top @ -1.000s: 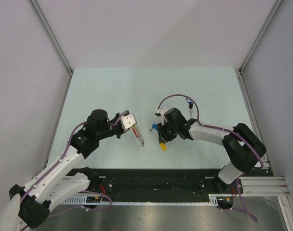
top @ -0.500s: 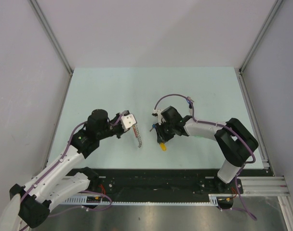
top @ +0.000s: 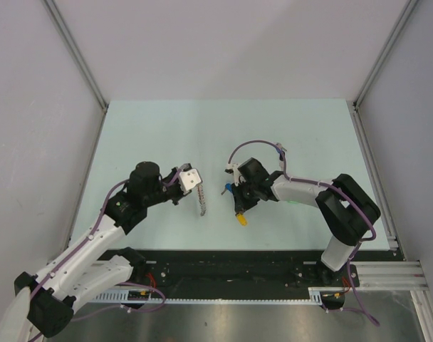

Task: Put the keys on the keyring

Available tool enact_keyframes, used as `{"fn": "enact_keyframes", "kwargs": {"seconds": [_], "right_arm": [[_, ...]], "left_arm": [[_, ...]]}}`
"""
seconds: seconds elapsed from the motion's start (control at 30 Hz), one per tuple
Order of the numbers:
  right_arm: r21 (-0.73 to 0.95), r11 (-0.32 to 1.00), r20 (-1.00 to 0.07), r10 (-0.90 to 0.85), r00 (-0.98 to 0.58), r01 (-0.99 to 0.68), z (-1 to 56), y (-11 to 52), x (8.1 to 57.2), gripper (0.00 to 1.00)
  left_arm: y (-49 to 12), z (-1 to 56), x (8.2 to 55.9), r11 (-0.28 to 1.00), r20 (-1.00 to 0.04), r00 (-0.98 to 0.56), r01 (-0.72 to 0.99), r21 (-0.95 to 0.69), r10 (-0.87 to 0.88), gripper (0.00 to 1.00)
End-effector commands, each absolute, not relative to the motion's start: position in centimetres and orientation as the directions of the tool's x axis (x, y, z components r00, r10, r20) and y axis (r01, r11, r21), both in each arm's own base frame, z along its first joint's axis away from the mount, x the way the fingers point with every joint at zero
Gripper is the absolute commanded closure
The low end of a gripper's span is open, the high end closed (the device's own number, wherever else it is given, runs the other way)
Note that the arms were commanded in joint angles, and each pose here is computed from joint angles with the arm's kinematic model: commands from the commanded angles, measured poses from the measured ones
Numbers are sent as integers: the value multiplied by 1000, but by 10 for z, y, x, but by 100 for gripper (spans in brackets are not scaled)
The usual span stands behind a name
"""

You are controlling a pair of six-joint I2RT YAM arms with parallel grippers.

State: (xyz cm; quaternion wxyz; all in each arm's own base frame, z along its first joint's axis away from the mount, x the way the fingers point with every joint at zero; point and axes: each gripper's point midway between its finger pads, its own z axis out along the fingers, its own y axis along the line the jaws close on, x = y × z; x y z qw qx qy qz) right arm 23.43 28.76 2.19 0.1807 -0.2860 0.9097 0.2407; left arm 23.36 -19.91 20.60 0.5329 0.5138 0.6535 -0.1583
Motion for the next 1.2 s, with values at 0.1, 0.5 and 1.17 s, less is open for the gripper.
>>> {"fn": "enact_keyframes", "kwargs": {"seconds": [0.1, 0.5, 1.17], "right_arm": [[346, 702, -512, -415, -753, -622, 44, 296, 243, 86], [381, 685, -501, -412, -761, -622, 52, 298, 235, 84], [380, 697, -466, -424, -776, -608, 38, 295, 233, 85]], "left_arm": [[-205, 217, 237, 420, -875, 130, 838, 348, 467, 100], [-205, 216, 237, 417, -874, 127, 840, 346, 469, 100], [-206, 216, 236, 412, -875, 126, 845, 342, 468, 100]]}}
